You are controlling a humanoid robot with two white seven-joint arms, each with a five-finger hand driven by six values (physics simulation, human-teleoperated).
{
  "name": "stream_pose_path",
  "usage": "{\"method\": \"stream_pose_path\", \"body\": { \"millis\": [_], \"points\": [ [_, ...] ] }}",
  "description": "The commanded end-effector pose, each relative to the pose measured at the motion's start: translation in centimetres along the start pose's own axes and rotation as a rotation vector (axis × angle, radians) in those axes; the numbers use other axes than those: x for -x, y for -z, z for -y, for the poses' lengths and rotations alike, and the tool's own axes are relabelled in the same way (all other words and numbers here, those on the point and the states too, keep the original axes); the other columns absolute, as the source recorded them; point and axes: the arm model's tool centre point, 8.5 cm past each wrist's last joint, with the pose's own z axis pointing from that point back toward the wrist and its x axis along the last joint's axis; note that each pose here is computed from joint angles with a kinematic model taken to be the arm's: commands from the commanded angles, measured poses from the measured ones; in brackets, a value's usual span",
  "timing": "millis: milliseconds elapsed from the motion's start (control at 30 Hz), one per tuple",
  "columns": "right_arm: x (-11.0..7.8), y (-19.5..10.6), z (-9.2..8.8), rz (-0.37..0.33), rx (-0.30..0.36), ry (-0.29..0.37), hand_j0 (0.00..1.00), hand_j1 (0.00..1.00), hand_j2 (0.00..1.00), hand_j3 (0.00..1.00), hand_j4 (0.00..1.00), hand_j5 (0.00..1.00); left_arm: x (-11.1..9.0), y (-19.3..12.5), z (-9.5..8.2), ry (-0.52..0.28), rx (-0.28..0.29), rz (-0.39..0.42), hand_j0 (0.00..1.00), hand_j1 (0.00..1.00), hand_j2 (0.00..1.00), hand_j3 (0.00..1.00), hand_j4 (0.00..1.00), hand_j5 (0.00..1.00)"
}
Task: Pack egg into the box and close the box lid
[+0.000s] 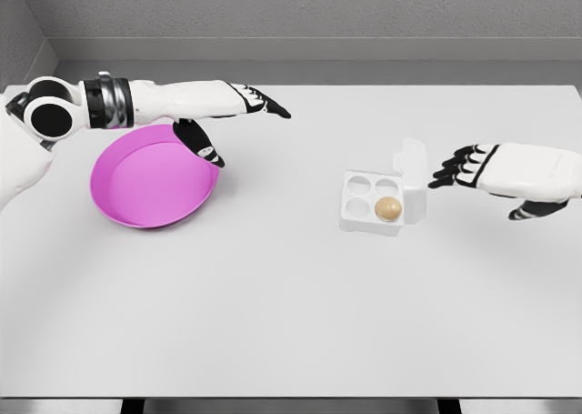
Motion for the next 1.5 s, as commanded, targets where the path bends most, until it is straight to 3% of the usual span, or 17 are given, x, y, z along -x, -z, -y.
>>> {"method": "stream_pose_path", "body": {
  "millis": [0, 333, 467, 533, 667, 833, 1000, 1100, 1300, 1467],
  "points": [
    [-0.7, 0.4, 0.5, 0.022, 0.016, -0.007, 1.00, 1.00, 1.00, 1.00, 1.00, 1.00, 0.0, 0.0, -0.1, -0.006, -0.005, 0.000, 1.00, 1.00, 1.00, 1.00, 1.00, 1.00],
    [-1.7, 1.5, 2.5, 0.063, 0.082, -0.039, 1.00, 1.00, 1.00, 1.00, 1.00, 1.00, 0.5, -0.9, 0.0, -0.007, -0.003, -0.020, 1.00, 1.00, 1.00, 1.00, 1.00, 1.00],
    [0.8, -0.5, 2.8, -0.017, 0.113, -0.003, 1.00, 1.00, 1.00, 1.00, 1.00, 1.00, 0.4, -0.9, 0.0, -0.006, -0.003, -0.019, 1.00, 1.00, 1.00, 1.00, 1.00, 1.00],
    [4.5, -3.0, 1.9, -0.113, 0.160, 0.111, 1.00, 1.00, 1.00, 1.00, 1.00, 1.00, 0.4, -0.9, 0.0, -0.006, -0.003, -0.019, 1.00, 1.00, 1.00, 1.00, 1.00, 1.00],
    [6.7, -3.8, -0.1, -0.174, 0.147, 0.186, 1.00, 1.00, 1.00, 1.00, 1.00, 1.00, 0.4, -0.9, 0.0, -0.006, -0.003, -0.019, 1.00, 1.00, 1.00, 1.00, 1.00, 1.00],
    [5.9, -1.5, -3.6, -0.145, 0.023, 0.206, 1.00, 1.00, 1.00, 1.00, 1.00, 1.00, 0.4, -0.9, -0.1, -0.006, -0.005, -0.019, 1.00, 1.00, 1.00, 1.00, 1.00, 1.00],
    [7.4, -2.2, -5.8, -0.197, -0.011, 0.266, 1.00, 1.00, 1.00, 1.00, 1.00, 1.00, 0.5, -0.9, 0.0, -0.007, -0.002, -0.019, 1.00, 1.00, 1.00, 1.00, 1.00, 1.00],
    [7.1, -1.6, -6.8, -0.188, -0.047, 0.271, 1.00, 1.00, 1.00, 1.00, 1.00, 1.00, 0.4, -0.9, -0.1, -0.006, -0.005, -0.019, 1.00, 1.00, 1.00, 1.00, 1.00, 1.00],
    [6.3, 0.1, -7.7, -0.156, -0.079, 0.264, 1.00, 1.00, 1.00, 1.00, 1.00, 1.00, 0.4, -0.9, 0.0, -0.006, -0.003, -0.019, 1.00, 1.00, 1.00, 1.00, 1.00, 1.00],
    [5.5, 1.1, -7.3, -0.124, -0.070, 0.249, 1.00, 1.00, 1.00, 1.00, 1.00, 1.00, 0.4, -0.9, 0.0, -0.006, -0.003, -0.019, 1.00, 1.00, 1.00, 1.00, 1.00, 1.00]
  ]
}}
